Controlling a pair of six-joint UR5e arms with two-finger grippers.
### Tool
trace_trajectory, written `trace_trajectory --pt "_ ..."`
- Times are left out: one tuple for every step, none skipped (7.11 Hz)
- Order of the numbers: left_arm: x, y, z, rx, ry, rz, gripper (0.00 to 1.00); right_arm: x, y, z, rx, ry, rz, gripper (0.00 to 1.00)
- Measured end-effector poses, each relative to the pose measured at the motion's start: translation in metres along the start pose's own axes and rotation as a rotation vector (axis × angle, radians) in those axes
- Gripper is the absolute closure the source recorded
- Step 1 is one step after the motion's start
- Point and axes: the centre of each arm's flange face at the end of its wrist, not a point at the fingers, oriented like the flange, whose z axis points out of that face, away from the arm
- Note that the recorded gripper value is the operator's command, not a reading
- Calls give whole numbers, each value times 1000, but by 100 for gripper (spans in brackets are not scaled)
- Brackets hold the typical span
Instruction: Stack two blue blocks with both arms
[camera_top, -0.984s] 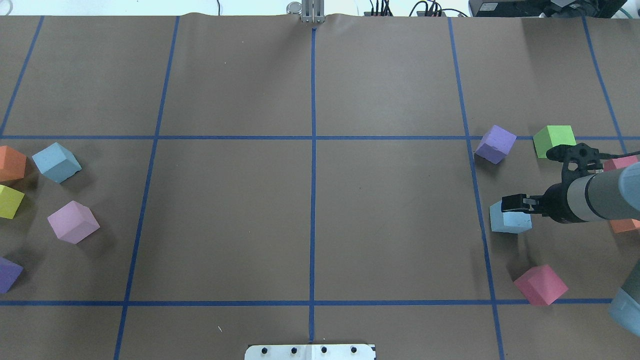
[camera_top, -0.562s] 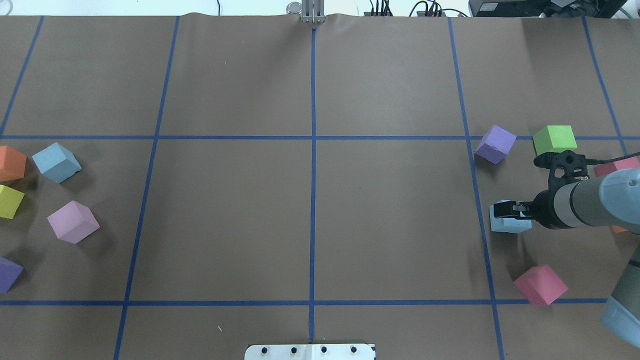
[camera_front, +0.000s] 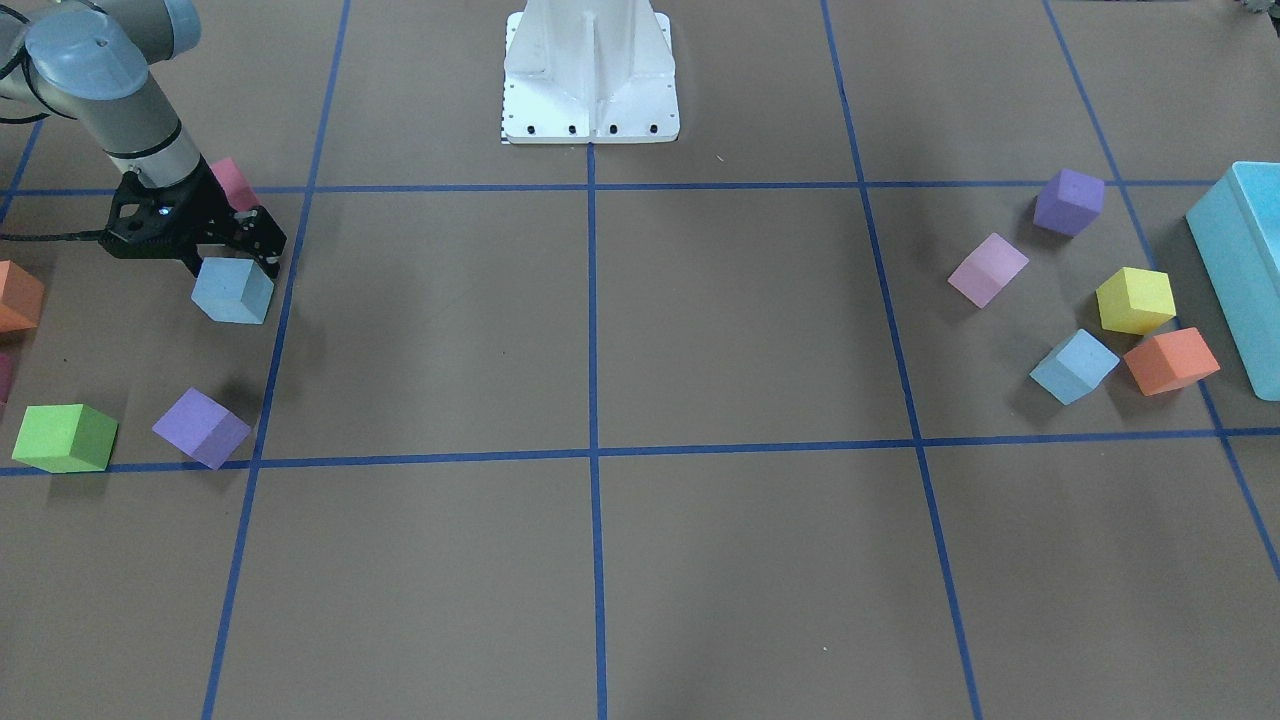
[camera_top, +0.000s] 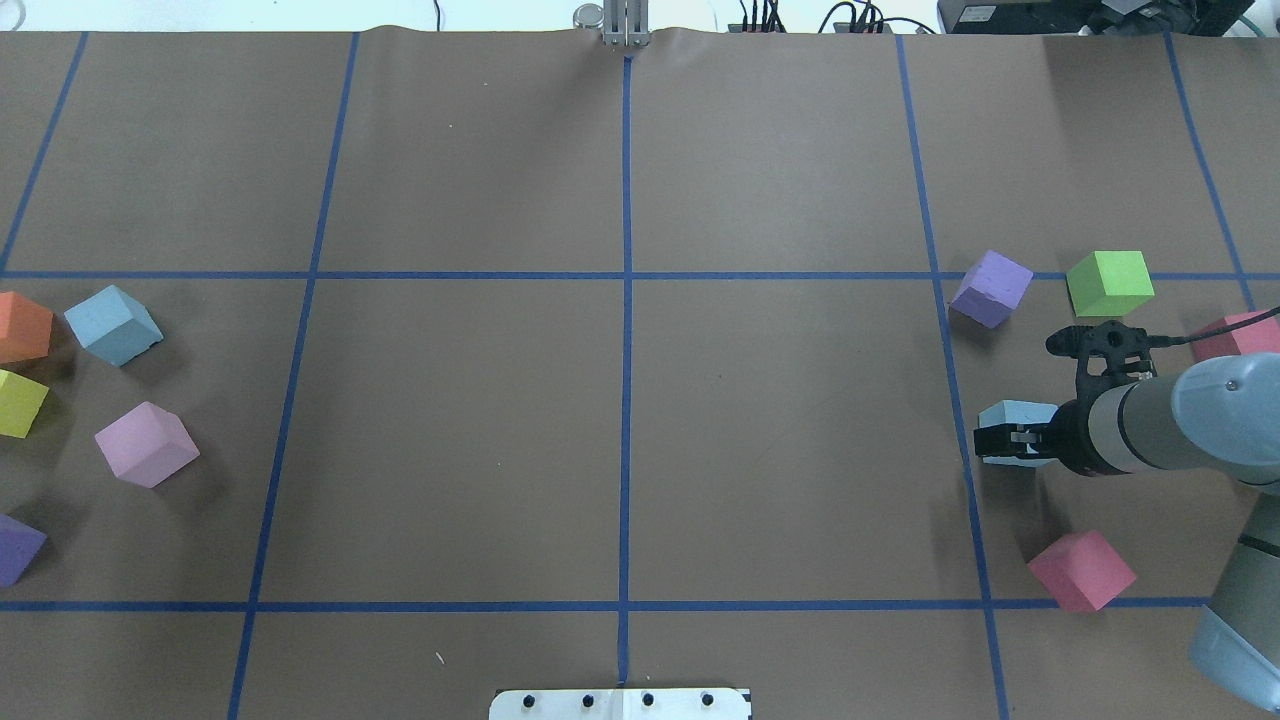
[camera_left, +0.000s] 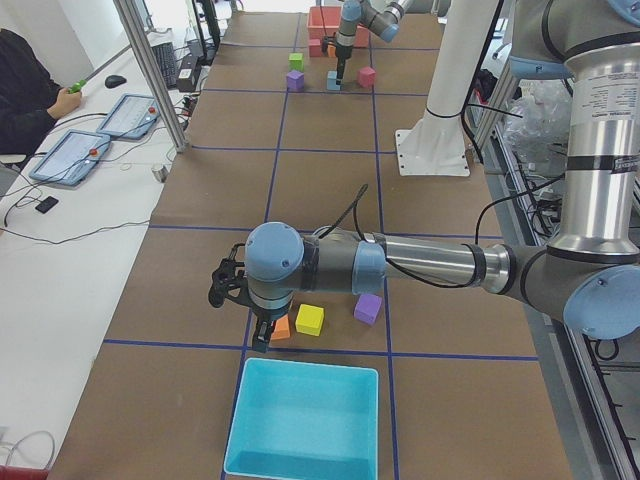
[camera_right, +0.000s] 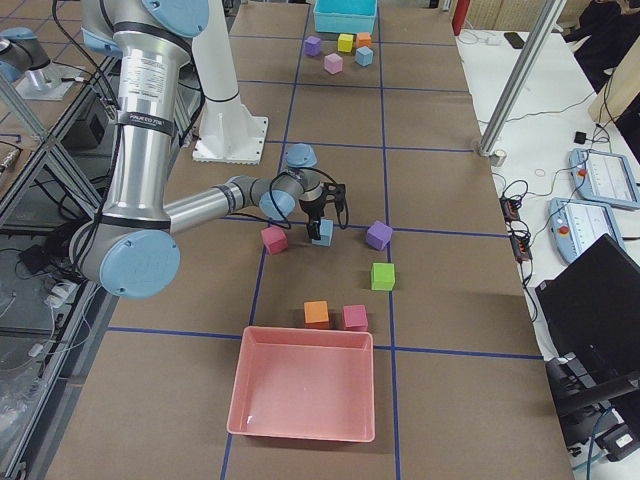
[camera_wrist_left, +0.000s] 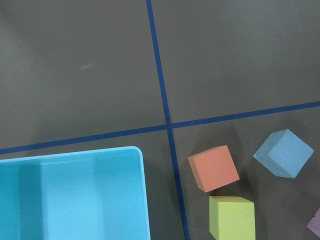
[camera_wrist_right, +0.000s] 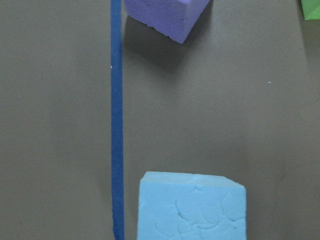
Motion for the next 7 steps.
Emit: trace_trajectory --pt "0 0 0 0 0 0 2 -2 1 2 -6 -2 -5 6" --pt "-1 0 1 0 0 1 2 -2 1 4 -10 -2 -12 5" --pt "-1 1 1 0 0 1 2 -1 0 4 -11 -2 -23 1" --pt "-1 1 0 0 0 1 2 1 -3 3 -9 -2 -31 1" --pt "0 0 0 0 0 2 2 3 -6 1 -4 -1 -43 1" --pt "1 0 0 0 0 2 2 7 -10 0 -1 2 -57 1" --pt "1 0 -1 0 0 2 2 10 -12 1 -2 4 -64 1"
